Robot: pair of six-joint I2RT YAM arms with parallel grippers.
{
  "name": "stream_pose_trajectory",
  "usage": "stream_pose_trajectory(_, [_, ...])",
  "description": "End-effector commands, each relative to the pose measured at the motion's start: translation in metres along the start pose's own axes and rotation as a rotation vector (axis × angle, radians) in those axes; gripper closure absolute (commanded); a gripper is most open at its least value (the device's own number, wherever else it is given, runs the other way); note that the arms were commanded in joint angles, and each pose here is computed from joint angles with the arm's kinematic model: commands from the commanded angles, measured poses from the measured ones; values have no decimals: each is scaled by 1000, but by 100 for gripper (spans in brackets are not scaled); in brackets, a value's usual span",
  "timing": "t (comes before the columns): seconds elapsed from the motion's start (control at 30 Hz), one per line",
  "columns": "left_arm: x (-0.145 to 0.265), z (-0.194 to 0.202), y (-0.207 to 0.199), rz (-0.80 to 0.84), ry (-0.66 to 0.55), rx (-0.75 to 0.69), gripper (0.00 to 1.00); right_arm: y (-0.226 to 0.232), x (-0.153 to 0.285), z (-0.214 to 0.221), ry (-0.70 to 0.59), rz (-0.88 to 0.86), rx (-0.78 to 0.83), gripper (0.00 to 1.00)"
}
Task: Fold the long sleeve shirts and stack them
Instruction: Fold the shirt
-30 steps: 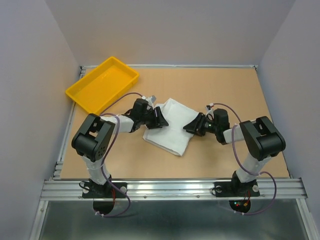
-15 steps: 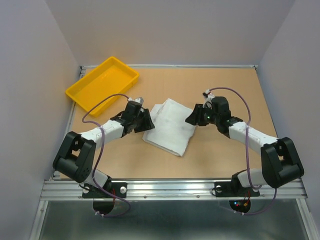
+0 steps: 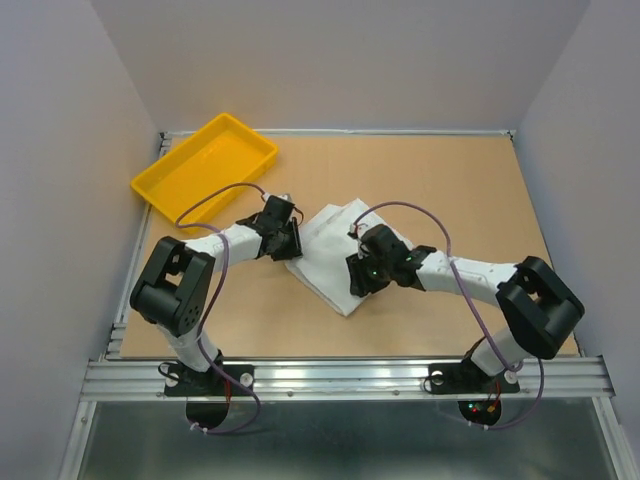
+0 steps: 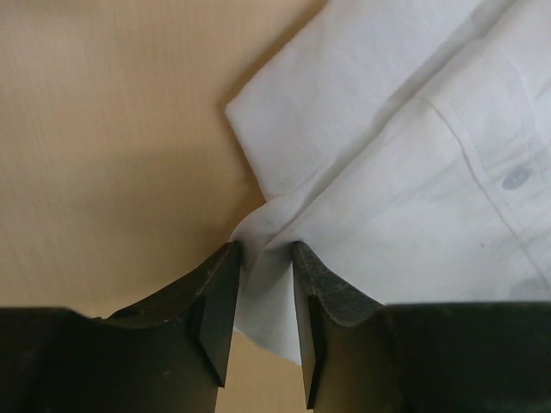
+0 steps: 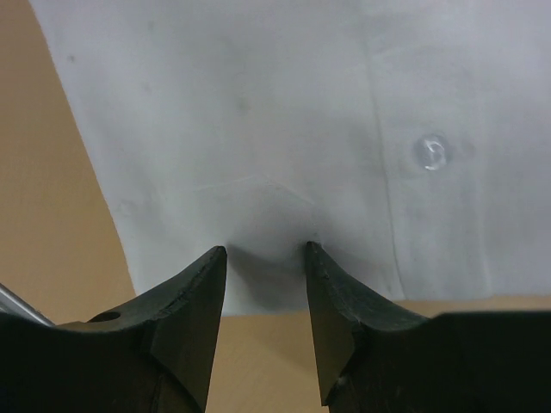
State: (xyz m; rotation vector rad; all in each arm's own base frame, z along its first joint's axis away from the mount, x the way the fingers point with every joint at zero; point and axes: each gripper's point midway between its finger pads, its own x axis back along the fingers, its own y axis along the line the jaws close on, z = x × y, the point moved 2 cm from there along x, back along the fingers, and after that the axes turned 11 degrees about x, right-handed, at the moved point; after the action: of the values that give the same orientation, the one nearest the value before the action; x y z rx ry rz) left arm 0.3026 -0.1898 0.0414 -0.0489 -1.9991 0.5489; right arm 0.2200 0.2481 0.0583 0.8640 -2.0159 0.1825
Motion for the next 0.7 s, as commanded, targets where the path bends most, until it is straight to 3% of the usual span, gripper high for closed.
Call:
stream_pose_trajectory(0.0, [-17, -20, 33, -203, -34, -63, 58, 44, -16, -13, 38, -68, 97, 53])
stream_pose_trajectory(0.13, [-25, -72, 20, -205, -112, -73, 57, 82, -45, -24, 64, -152, 149, 53])
stream_pose_trajectory(0.2, [-23, -112, 8, -173, -168, -55, 57, 99, -48, -60, 0, -195, 157, 52])
stream_pose_trajectory(0.3, [-3, -159, -21, -89, -258, -46, 57, 98, -42, -110, -116, -129, 157, 52])
stream_pose_trajectory(0.43, [48, -189, -47, 8, -403, -43, 52, 67, -11, -146, -220, -78, 73, 50])
stream_pose_trajectory(0.57, [91, -177, -51, 94, -475, -54, 42, 3, 20, -137, -247, -23, -132, 47])
stream_pose_trajectory(0.67, [109, -144, -55, 149, -490, -162, 36, -40, 46, -116, -274, 26, -269, 30])
